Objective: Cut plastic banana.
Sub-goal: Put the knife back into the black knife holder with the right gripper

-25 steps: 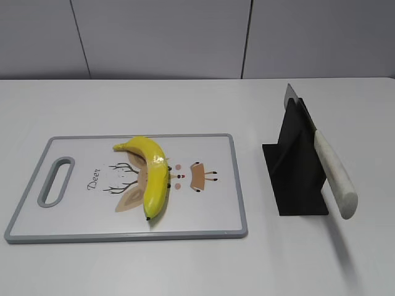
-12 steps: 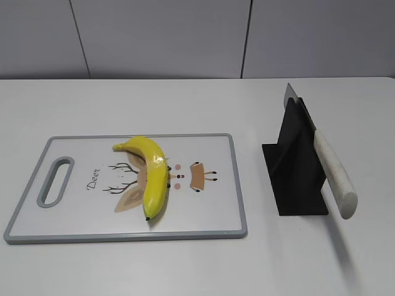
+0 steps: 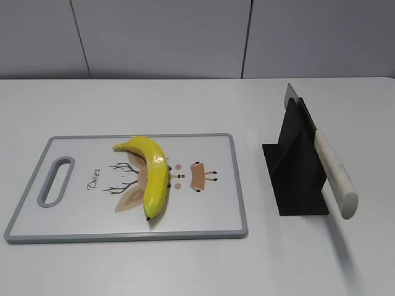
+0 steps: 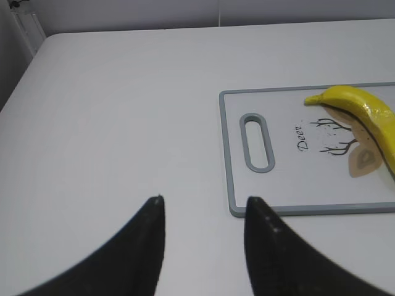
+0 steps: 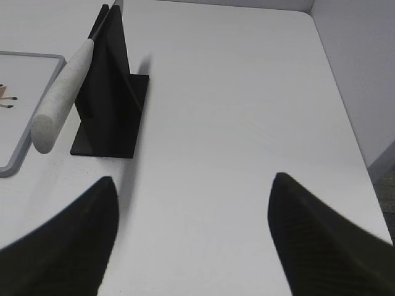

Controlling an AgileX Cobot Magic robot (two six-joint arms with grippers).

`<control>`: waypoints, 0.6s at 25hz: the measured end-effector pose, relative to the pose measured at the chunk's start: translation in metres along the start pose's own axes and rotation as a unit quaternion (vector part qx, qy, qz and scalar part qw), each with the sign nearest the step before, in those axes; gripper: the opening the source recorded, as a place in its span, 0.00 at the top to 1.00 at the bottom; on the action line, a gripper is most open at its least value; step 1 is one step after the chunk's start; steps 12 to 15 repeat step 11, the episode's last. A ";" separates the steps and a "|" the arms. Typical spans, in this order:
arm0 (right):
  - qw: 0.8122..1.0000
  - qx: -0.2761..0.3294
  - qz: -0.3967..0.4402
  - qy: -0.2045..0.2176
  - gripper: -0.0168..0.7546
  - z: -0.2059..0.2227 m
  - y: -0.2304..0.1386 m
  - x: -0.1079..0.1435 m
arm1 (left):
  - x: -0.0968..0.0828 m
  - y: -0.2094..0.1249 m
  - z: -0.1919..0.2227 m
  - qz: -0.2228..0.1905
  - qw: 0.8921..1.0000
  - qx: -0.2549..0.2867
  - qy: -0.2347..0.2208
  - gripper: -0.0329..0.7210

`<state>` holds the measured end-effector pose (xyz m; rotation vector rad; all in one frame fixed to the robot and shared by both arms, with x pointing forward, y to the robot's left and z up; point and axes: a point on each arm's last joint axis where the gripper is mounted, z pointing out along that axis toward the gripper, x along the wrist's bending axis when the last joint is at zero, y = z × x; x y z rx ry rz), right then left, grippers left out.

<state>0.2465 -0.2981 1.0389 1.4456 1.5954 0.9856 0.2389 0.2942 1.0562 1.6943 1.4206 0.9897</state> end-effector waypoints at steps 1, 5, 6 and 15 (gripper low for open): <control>1.000 0.000 0.001 -0.002 0.24 0.000 0.000 0.000 | 0.000 0.000 0.000 0.000 1.000 0.000 0.000 0.41; 1.000 0.000 0.001 -0.003 0.24 0.000 0.000 0.000 | 0.000 0.000 0.000 0.000 1.000 0.000 0.000 0.41; 1.000 0.000 0.001 -0.003 0.24 0.000 0.000 0.000 | 0.000 0.000 0.000 0.000 1.000 0.000 0.000 0.41; 1.000 0.000 0.001 -0.003 0.24 0.000 0.000 0.000 | 0.000 0.000 0.000 0.000 1.000 0.000 0.000 0.41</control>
